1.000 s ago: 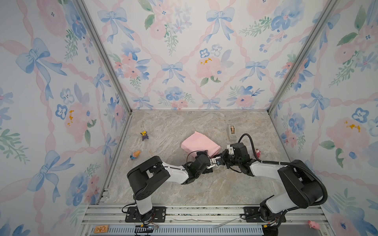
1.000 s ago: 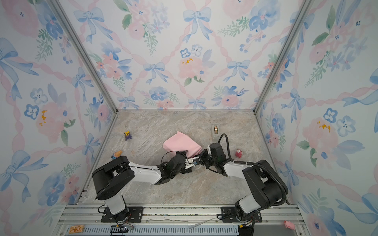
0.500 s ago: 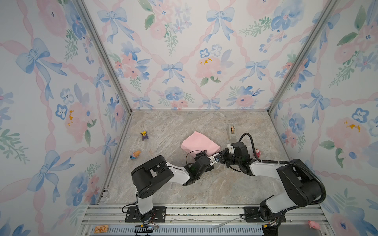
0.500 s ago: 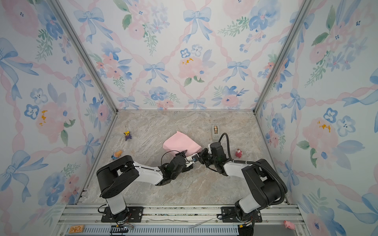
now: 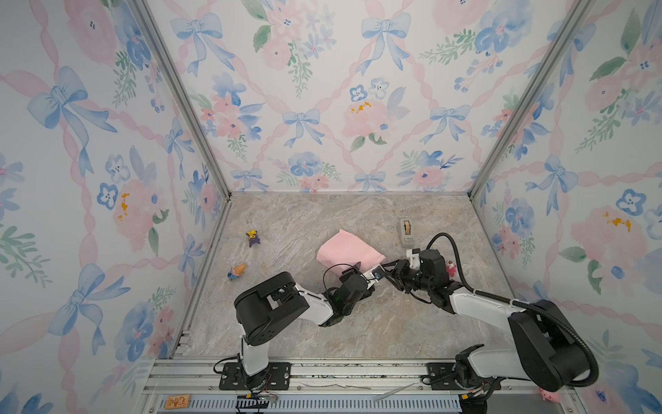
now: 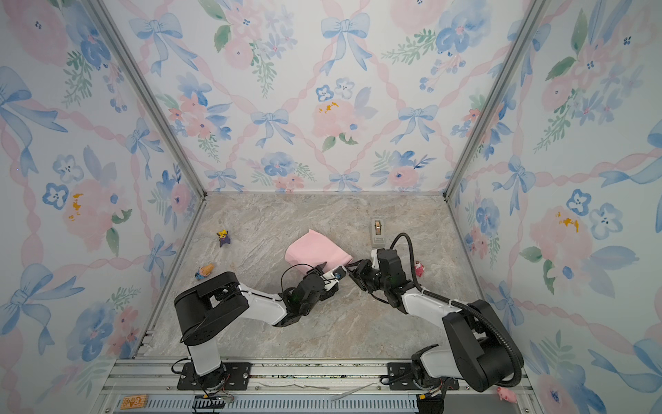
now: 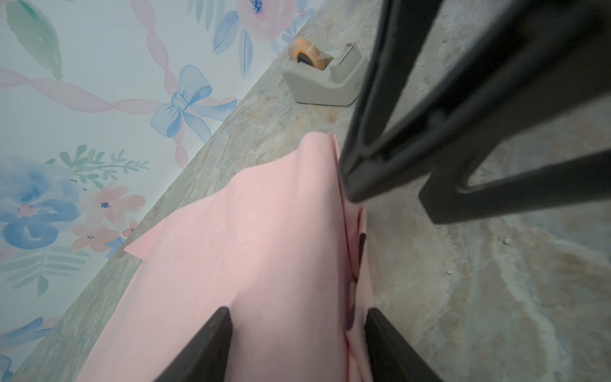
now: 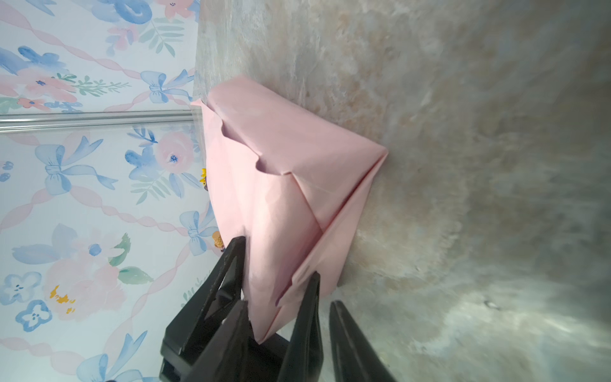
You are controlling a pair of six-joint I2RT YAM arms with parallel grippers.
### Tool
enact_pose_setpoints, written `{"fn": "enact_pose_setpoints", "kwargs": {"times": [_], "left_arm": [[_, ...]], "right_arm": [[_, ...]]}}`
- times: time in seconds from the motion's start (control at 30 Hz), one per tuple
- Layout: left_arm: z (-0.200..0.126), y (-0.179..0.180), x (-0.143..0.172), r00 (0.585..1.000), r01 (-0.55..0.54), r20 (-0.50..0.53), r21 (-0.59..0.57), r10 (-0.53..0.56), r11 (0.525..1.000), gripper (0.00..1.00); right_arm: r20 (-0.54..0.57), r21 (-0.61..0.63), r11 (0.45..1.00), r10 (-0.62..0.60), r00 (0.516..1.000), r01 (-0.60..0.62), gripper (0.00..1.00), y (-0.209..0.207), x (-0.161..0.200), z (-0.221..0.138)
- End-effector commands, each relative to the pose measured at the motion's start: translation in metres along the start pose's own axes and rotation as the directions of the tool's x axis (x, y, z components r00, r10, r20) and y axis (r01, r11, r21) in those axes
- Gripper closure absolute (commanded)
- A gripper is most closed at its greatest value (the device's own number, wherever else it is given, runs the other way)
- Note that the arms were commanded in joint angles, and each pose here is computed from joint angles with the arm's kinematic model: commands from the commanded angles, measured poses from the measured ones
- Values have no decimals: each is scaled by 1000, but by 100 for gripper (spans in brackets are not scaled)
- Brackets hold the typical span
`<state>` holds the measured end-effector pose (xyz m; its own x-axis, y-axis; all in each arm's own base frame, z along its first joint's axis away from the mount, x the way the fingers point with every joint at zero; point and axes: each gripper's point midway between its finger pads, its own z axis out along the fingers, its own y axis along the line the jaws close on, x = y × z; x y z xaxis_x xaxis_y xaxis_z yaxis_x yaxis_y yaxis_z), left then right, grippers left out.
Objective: Wrap a gift box in wrapping paper
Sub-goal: Fifth fold the wrapping paper around the gift box.
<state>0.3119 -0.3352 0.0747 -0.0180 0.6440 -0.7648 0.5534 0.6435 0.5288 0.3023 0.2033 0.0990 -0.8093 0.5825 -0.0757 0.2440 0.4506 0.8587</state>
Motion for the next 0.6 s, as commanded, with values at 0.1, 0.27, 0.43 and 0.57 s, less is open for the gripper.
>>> {"fn": "enact_pose_setpoints", "kwargs": {"times": [0.1,0.27,0.43,0.57], "left_arm": [[-7,-22,79,976,-17,-216,55,29,998,36],[-8,-23,82,976,8,-219,51,3,999,38],[-8,-24,85,975,31,-220,50,-20,998,39],[-9,-25,87,974,40,-223,50,-28,998,39]], "right_arm": [[-47,207,970,-120,992,127,51,-27,-8,-17],[-68,258,936,-230,971,240,50,-18,-26,-26],[-55,292,904,-310,949,312,50,-8,-54,-34],[-83,327,861,-385,919,390,50,-5,-79,-41]]}}
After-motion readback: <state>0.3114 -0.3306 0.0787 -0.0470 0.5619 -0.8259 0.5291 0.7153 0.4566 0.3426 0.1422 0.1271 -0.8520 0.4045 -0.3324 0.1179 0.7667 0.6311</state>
